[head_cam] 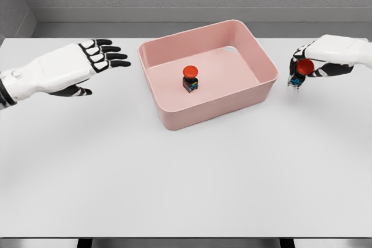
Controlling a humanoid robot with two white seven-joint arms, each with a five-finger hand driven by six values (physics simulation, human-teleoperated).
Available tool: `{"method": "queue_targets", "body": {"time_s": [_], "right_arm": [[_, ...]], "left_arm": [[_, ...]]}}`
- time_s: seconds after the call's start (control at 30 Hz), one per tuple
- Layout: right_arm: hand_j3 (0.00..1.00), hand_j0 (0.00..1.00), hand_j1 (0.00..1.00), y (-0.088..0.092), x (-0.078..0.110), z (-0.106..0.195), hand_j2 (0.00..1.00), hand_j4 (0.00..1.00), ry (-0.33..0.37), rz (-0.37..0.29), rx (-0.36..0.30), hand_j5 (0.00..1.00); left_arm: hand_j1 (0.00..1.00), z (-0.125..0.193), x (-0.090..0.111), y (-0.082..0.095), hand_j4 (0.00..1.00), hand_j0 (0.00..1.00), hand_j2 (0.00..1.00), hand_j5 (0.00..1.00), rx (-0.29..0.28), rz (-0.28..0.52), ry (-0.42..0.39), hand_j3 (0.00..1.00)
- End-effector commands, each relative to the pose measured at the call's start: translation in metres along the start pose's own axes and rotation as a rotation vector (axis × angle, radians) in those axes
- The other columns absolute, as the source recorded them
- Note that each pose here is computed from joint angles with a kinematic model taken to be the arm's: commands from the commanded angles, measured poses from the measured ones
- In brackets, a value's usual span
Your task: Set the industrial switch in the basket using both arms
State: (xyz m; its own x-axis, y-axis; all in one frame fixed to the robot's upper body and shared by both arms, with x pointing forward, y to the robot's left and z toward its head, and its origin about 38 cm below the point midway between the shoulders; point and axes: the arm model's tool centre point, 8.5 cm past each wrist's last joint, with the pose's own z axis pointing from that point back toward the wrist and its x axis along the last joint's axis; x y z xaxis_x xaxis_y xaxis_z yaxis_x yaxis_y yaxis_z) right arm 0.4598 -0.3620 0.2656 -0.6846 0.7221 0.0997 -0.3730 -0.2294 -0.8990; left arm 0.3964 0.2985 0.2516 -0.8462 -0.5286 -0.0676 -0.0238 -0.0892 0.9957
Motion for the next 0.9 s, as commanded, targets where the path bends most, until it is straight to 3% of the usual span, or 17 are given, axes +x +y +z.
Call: {"method": "queue_targets", "body": {"time_s": [0.0,0.2,0.47,0.67,0.87], "right_arm": [[0.48,0.48,0.48,-0.004,0.001,0.001,0.48,0.48,-0.002,0.001,-0.008,0.48],[0.48,0.48,0.48,-0.023,0.005,0.000,0.48,0.48,-0.011,0.030,-0.030,0.48],[0.48,0.48,0.48,-0.035,0.014,-0.008,0.48,0.48,-0.046,0.037,-0.051,0.48],[0.48,0.48,0.48,-0.052,0.029,-0.028,0.48,0.48,-0.099,0.055,-0.080,0.48],[0.48,0.48,0.48,-0.057,0.042,-0.048,0.48,0.48,-0.145,0.055,-0.092,0.48]], "left_arm": [[1.00,-0.010,0.008,-0.001,1.00,1.00,1.00,1.00,0.028,0.021,-0.027,1.00],[1.00,-0.010,0.010,-0.004,1.00,1.00,1.00,1.00,0.024,0.025,-0.028,1.00],[1.00,-0.009,0.010,-0.002,1.00,1.00,1.00,1.00,0.021,0.020,-0.030,1.00],[1.00,-0.009,0.010,-0.003,1.00,1.00,1.00,1.00,0.020,0.021,-0.030,1.00],[1.00,-0.007,0.011,-0.009,1.00,1.00,1.00,1.00,0.008,0.028,-0.028,1.00]]}}
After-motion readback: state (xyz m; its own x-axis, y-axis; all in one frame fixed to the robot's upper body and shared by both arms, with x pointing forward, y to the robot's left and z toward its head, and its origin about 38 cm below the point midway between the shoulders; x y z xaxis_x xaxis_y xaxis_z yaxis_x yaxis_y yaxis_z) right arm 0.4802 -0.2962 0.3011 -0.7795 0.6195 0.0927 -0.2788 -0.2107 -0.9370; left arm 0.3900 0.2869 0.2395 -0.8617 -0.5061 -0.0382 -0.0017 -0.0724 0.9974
